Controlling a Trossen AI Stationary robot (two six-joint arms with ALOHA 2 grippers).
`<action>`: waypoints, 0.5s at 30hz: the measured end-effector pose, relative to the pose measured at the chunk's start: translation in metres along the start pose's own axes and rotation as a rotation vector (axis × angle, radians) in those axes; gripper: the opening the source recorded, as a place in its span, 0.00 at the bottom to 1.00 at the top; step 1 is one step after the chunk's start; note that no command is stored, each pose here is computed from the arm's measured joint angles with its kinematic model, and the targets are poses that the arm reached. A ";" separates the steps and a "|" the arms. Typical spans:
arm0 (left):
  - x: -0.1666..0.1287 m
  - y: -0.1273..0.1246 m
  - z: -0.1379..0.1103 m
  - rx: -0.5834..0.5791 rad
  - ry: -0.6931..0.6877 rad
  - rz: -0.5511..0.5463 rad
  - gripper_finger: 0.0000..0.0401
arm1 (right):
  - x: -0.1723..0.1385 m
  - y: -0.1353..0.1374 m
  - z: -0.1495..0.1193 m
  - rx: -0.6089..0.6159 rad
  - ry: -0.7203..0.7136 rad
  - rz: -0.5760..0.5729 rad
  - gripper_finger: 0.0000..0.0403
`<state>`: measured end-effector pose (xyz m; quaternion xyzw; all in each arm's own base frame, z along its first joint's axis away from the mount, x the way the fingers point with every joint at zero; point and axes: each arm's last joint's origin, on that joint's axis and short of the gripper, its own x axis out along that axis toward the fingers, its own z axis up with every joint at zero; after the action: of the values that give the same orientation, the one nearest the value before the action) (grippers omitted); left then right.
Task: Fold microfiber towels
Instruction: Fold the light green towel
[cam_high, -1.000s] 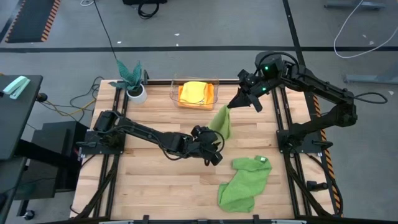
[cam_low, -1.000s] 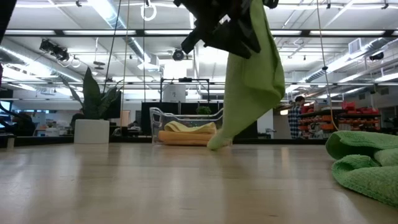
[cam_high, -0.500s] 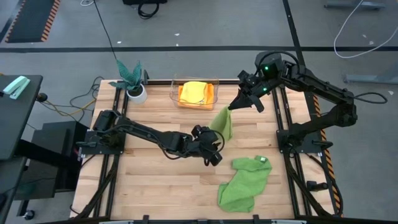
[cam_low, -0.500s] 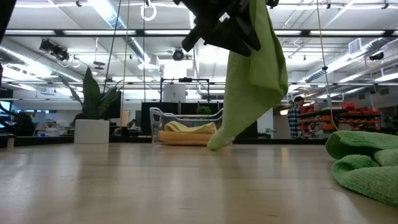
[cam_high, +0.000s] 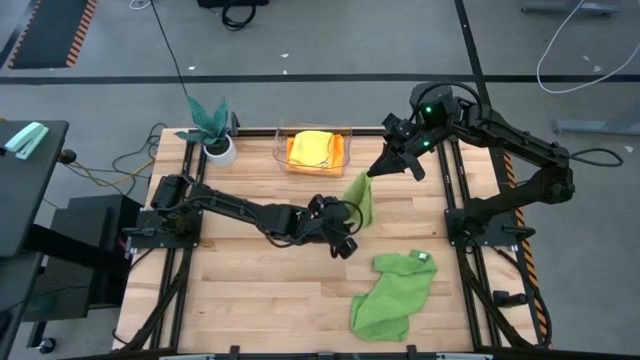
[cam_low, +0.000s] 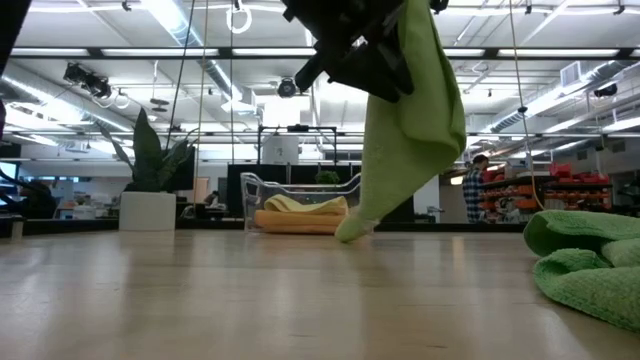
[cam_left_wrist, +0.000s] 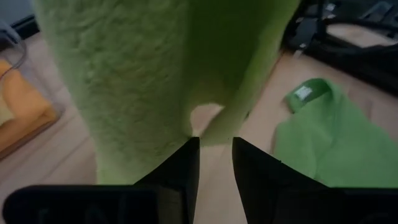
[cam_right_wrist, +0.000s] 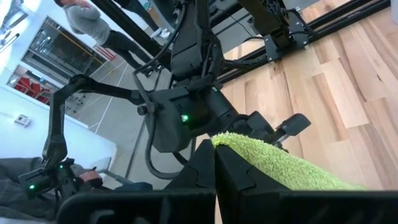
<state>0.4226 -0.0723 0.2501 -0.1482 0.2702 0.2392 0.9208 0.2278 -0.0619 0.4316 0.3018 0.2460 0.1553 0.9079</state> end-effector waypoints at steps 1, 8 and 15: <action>0.000 0.001 -0.001 0.006 0.008 0.006 0.26 | 0.000 0.000 0.000 0.000 0.000 0.000 0.00; -0.002 0.001 -0.009 0.048 0.082 0.012 0.26 | 0.000 0.000 0.000 0.000 0.000 0.000 0.00; 0.000 -0.002 0.001 0.046 0.008 -0.049 0.26 | 0.000 0.000 0.000 0.000 0.001 0.003 0.00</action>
<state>0.4240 -0.0739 0.2512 -0.1346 0.2758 0.2098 0.9284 0.2277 -0.0619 0.4316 0.3020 0.2461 0.1567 0.9075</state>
